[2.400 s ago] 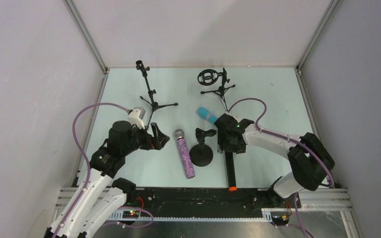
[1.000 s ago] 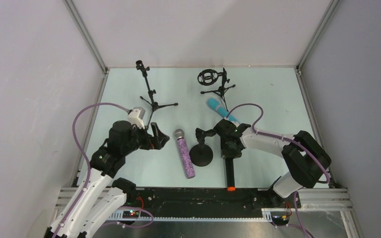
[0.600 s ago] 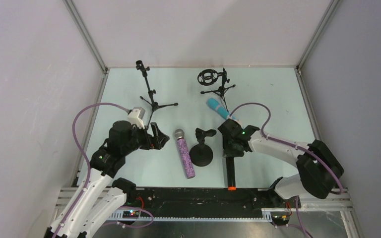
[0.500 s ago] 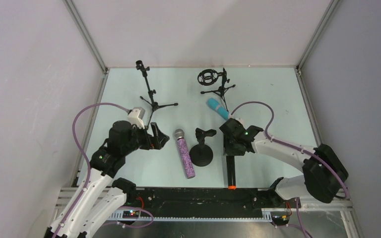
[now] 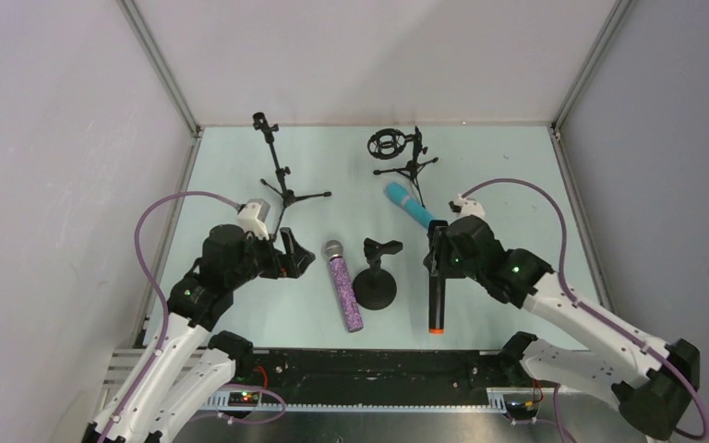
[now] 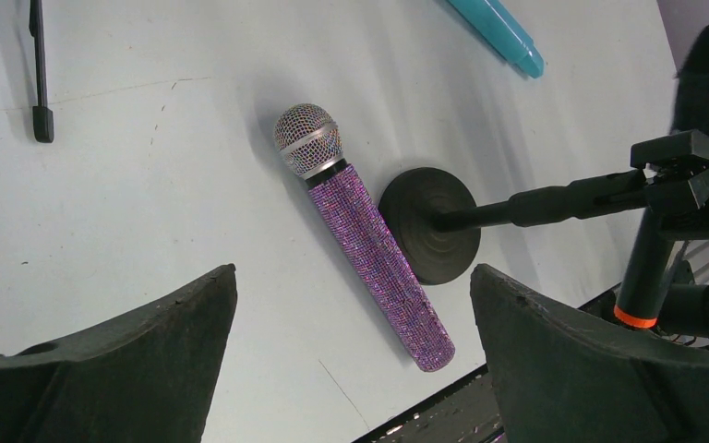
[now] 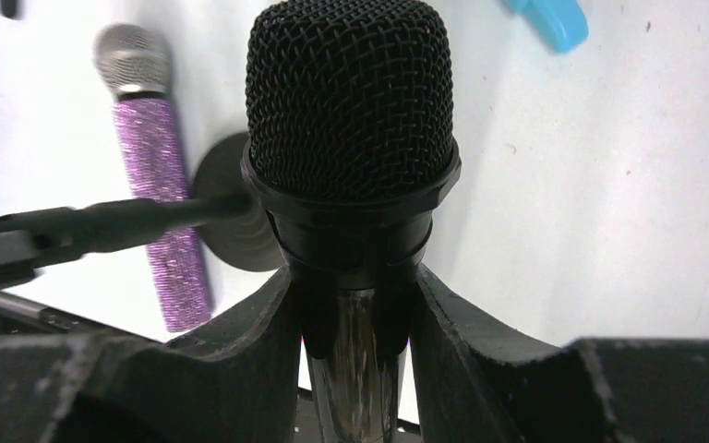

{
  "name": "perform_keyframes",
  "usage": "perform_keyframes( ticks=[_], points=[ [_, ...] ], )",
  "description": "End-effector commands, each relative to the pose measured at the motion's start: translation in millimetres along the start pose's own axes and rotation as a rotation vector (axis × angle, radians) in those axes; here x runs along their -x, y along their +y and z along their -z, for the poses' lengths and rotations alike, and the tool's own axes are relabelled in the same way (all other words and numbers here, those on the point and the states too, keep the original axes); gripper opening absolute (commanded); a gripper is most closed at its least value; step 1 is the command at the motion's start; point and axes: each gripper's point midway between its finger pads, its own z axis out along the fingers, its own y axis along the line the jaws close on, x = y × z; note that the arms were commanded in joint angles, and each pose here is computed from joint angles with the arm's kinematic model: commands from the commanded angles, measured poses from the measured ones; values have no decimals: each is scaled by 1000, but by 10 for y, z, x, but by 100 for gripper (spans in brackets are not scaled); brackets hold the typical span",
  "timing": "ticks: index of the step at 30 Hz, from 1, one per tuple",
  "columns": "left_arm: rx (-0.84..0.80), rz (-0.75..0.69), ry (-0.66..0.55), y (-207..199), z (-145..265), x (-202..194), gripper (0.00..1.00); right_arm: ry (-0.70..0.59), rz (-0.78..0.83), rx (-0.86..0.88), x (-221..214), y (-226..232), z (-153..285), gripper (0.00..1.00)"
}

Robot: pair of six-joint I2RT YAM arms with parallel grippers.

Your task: Attach the microphones to the stand

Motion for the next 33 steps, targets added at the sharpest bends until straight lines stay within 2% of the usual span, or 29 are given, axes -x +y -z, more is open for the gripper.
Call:
perform_keyframes(
  ticks=[1, 11, 20, 26, 33],
  points=[
    [8, 6, -22, 23, 0, 50, 100, -175, -4, 118, 411, 189, 229, 0],
    [-2, 5, -32, 9, 23, 77, 100, -438, 43, 351, 874, 440, 887, 0],
    [-68, -30, -81, -124, 113, 211, 100, -625, 86, 454, 1008, 474, 1146, 0],
    [-129, -75, -190, -305, 227, 526, 100, -708, 74, 498, 1044, 472, 1245, 0],
    [-279, -121, -271, -671, 228, 921, 100, -710, 90, 502, 1012, 458, 1245, 0]
  ],
)
